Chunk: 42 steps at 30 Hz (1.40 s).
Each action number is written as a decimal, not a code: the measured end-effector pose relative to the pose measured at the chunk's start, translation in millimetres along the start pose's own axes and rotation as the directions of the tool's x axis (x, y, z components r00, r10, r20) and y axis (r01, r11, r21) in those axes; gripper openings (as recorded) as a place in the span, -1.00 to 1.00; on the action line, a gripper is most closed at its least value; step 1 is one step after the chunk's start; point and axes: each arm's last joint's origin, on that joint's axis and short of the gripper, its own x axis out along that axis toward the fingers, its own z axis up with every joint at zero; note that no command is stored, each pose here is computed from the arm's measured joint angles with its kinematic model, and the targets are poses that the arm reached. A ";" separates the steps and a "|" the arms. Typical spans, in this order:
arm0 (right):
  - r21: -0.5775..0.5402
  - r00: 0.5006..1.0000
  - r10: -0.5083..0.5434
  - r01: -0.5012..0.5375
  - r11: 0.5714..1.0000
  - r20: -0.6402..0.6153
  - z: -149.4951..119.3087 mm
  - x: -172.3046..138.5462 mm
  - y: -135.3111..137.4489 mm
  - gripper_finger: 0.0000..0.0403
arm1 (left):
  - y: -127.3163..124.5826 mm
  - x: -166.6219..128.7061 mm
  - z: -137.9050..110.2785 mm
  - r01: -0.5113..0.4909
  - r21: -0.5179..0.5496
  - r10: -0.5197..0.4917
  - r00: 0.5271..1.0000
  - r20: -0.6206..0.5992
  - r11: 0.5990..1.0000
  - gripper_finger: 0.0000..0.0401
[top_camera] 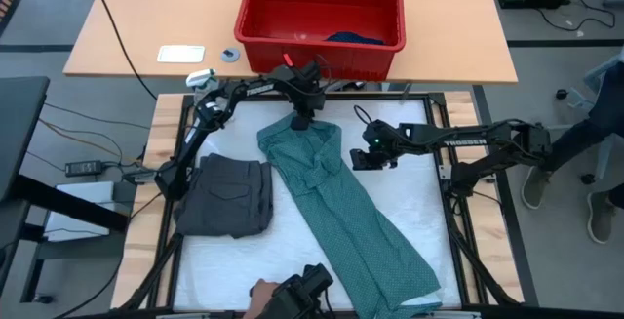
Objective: Fold Laundry from Bin
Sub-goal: Fold the green polo shirt on the table
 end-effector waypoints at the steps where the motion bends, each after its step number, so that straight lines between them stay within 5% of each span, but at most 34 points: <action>1: 0.005 1.000 0.007 -0.007 1.000 0.011 1.7 -0.3 0.4 -0.45 | -0.8 0.4 2.0 -0.010 0.007 0.010 1.000 -0.002 1.000 -0.45; 11: -0.020 0.959 0.024 -0.019 1.000 0.283 25.7 17.6 5.5 -0.45 | -3.4 -12.8 9.6 -0.047 0.016 0.047 0.999 0.010 0.999 -0.97; 22: 0.010 0.964 0.050 -0.055 0.998 0.259 50.3 61.3 -8.1 -0.48 | -12.0 -9.6 15.6 -0.024 0.040 0.024 1.000 -0.004 0.999 -0.99; 31: 0.007 0.962 0.049 -0.053 0.999 0.269 48.9 62.8 -7.1 -0.94 | -13.8 -8.5 19.2 -0.030 -0.018 0.030 1.000 0.006 0.999 -0.80; 42: -0.019 0.947 0.147 -0.148 0.989 0.284 48.6 47.9 5.2 -0.97 | -13.2 -19.8 19.3 -0.100 0.040 0.102 0.993 -0.052 0.994 -0.99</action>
